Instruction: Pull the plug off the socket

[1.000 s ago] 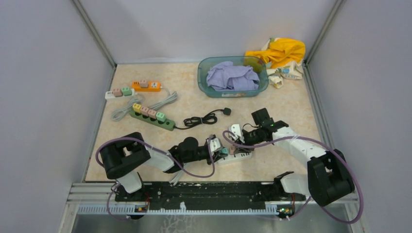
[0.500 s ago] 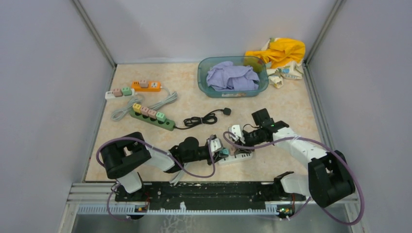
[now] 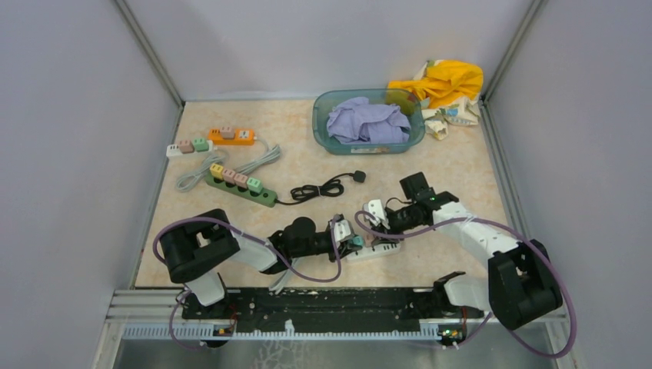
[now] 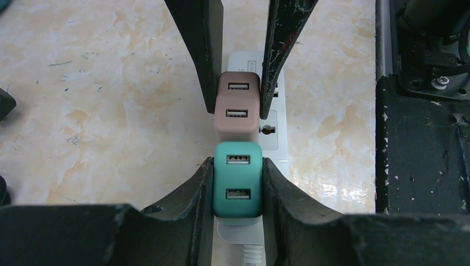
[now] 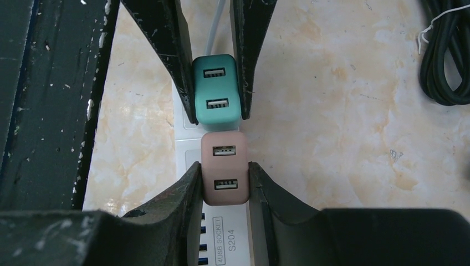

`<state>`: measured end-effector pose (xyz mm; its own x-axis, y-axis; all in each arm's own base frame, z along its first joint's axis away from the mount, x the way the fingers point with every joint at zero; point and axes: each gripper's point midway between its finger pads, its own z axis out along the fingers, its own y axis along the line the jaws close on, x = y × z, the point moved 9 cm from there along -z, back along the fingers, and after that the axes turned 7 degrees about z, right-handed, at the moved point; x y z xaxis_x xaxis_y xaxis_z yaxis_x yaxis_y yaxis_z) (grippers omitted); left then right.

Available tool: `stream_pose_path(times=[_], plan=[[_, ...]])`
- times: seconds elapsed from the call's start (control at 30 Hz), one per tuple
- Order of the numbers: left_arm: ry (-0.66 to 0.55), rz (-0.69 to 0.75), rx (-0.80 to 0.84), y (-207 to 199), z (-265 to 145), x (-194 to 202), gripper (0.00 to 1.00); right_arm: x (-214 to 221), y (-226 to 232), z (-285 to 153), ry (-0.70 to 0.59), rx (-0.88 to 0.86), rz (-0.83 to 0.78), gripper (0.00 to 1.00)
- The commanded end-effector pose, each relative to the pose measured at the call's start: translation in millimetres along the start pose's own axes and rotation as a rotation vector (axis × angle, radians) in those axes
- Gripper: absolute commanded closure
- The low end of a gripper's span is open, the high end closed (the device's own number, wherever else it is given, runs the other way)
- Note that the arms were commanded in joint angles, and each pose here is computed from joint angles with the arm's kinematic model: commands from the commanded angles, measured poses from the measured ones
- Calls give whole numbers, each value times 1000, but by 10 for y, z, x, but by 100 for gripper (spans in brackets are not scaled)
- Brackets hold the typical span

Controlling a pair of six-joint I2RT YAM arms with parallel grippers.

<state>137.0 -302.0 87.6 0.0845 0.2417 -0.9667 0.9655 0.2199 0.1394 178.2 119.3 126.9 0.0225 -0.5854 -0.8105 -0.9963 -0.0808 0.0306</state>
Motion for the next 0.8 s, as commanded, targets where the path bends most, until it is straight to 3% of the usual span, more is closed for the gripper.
stream_pose_path(times=[0.0, 0.2, 0.53, 0.77], plan=[[185, -49, 33, -99, -106, 371, 100, -259, -116, 32, -113, 12, -24, 100], [185, -48, 33, -99, -113, 370, 100, -152, -167, -137, -82, 94, -22, 100], [181, -48, 31, -98, -112, 366, 100, -204, -30, 44, -112, -25, -50, 100], [181, -48, 30, -97, -114, 364, 100, -202, -173, -63, -105, 74, -4, 100]])
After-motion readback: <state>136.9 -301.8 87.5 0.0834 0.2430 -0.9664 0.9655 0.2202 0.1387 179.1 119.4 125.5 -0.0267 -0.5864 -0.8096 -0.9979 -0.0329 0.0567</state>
